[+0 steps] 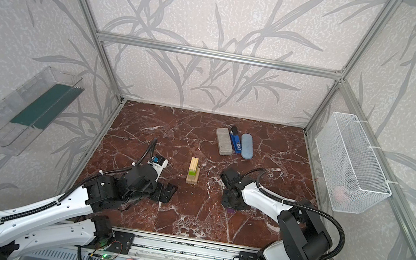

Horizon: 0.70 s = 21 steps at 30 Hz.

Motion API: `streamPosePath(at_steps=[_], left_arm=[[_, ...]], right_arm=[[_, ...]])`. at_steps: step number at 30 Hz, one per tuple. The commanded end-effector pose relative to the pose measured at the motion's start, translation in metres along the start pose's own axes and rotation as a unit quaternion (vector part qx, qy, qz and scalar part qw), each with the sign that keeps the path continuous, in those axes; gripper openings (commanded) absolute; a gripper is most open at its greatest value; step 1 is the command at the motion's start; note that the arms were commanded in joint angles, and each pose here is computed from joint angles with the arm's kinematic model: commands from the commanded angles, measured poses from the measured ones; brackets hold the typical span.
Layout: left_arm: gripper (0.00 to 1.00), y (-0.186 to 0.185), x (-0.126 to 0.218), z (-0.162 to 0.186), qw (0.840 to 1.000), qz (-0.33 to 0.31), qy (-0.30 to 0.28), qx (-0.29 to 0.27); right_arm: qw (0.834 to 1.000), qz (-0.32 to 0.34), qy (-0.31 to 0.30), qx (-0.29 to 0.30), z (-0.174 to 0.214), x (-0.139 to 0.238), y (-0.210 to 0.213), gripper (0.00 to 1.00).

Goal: Build the wood block tower
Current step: 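Grasp the small purple block with the right gripper, then lift the purple block and carry it over the stack with the right gripper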

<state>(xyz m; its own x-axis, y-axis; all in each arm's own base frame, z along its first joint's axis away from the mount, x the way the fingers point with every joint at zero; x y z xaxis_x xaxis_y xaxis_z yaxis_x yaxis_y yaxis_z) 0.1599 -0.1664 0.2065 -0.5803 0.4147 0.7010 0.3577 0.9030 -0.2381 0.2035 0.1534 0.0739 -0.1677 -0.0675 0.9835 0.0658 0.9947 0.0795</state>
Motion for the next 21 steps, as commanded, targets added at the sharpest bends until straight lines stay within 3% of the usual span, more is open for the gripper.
streamPosePath(at_steps=[1, 13, 21], left_arm=[[0.99, -0.002, 0.009, -0.011, 1.000, 0.002, -0.013, -0.002], [1.00, 0.011, 0.024, -0.012, 0.999, -0.017, -0.040, 0.013], [0.99, 0.027, 0.024, -0.010, 0.997, -0.037, -0.046, 0.041]], right_arm=[[1.000, -0.017, -0.010, 0.013, -0.006, 0.012, 0.008, 0.26], [0.997, -0.058, -0.044, 0.029, -0.032, 0.070, 0.031, 0.26], [0.992, -0.096, -0.063, 0.060, -0.067, 0.118, 0.070, 0.22]])
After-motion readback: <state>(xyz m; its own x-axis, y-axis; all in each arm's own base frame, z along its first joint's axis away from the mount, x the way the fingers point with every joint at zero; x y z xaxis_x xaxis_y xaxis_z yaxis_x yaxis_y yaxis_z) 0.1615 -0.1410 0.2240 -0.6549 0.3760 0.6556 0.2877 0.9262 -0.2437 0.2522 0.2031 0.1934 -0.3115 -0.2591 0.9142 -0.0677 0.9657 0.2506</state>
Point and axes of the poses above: each gripper's point midway between its finger pads, its own x axis back along the fingers, its own y axis along the line the jaws close on, z = x × y, the point moved 6 cm from there along x, back along the fingers, and after that the axes turned 2 degrees about -x, right-handed, at the moved point
